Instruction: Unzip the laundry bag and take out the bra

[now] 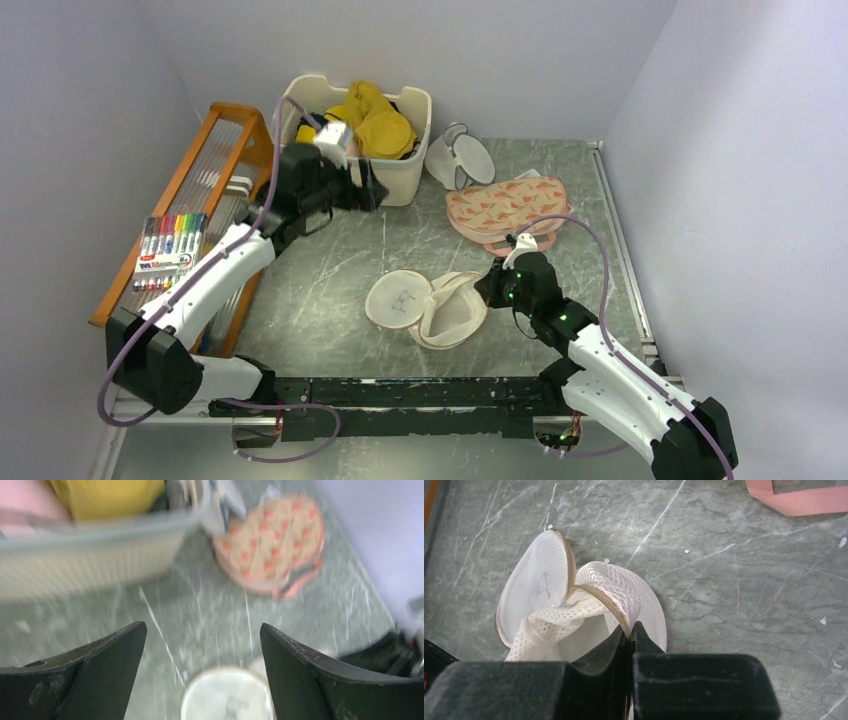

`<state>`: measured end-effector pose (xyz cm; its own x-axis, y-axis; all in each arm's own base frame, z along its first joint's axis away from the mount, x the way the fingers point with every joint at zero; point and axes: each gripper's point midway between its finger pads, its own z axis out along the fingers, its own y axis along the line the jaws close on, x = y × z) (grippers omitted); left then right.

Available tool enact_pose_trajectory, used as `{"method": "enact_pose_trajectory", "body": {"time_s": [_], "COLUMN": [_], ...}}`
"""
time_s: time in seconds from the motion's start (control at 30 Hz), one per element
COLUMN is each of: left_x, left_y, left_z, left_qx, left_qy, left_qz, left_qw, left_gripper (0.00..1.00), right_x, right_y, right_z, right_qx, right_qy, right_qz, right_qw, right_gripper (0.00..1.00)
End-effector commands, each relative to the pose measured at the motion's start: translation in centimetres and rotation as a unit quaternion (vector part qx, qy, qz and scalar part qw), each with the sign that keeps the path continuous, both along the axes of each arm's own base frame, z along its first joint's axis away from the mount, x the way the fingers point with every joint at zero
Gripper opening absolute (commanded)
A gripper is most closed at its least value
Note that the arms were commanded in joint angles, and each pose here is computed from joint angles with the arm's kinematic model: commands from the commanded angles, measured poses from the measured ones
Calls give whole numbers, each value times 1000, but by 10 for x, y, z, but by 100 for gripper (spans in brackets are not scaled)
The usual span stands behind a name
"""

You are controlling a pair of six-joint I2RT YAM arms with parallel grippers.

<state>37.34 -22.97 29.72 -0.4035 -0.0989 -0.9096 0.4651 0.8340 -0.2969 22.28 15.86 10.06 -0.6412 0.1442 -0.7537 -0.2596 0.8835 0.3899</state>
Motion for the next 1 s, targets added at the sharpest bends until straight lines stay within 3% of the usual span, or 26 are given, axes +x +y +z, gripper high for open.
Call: {"method": "enact_pose_trajectory", "body": {"time_s": [0.0,0.13,0.37,0.6,0.73,0.97], "left_x": [-65,-108,-131,-160,-164,-157], "left_y": [-15,-19,3,8,-3,-2], "left_z": [-81,-119,-160,-218,-230,-261], "left_qx": [-31,-19,-8,-48,-79,-60], "left_qy": [126,168,214,310,328,344], "left_qz": [-53,-66,-14,22,8,29], "left_qw": [990,983,977,949,941,937], "left_gripper": [97,98,93,92,82,61], "right_x": [10,17,28,22,21,18], "right_y": [-2,-2,-3,-6,-7,-4], "right_z": [8,14,25,18,18,18], "right_qx": [-3,-5,-2,-3,-7,-4], "right_qy": [-20,-27,-38,-31,-34,-36], "right_qz": [-15,-27,-46,-47,-41,-29], "right_qw": [1000,999,998,998,999,999], "right_gripper": [2,3,4,9,21,38]}}
